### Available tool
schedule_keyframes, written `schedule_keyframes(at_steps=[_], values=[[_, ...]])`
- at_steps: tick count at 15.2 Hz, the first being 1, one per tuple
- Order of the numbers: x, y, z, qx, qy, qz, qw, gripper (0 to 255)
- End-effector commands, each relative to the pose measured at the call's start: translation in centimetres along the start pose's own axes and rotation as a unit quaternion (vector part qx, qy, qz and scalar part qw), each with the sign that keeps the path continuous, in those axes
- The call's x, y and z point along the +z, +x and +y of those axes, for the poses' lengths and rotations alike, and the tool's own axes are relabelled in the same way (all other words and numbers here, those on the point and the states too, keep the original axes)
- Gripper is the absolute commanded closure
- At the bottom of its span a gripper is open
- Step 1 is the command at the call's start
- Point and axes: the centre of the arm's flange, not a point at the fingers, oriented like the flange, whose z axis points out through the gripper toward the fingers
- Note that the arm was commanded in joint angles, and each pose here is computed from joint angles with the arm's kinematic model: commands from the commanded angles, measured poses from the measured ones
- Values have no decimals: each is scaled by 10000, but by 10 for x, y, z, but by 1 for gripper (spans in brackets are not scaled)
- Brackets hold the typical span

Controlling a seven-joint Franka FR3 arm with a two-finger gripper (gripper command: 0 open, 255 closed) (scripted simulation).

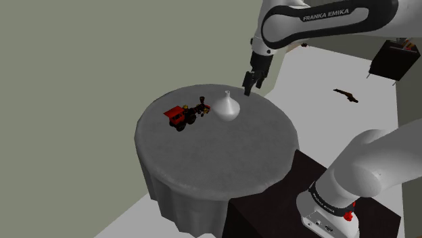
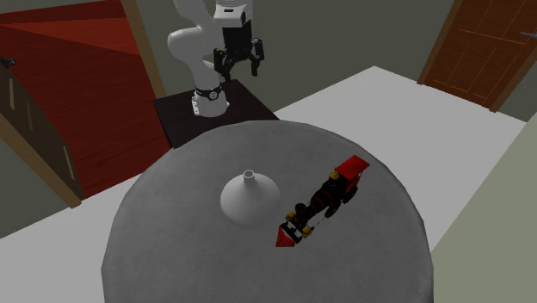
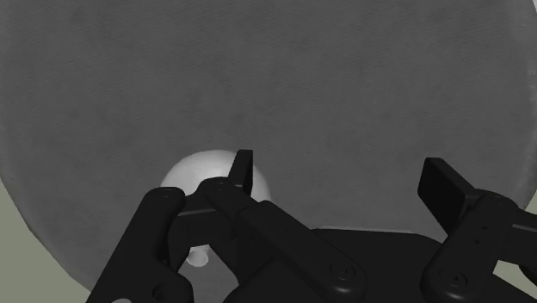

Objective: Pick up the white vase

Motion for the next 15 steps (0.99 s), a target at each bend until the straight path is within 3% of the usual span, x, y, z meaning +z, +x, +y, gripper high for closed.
schedule_keyframes(at_steps=[1, 15], values=[[12, 22, 11, -12, -8, -3, 10000, 0], [98, 160, 99, -67, -38, -47, 10000, 0]])
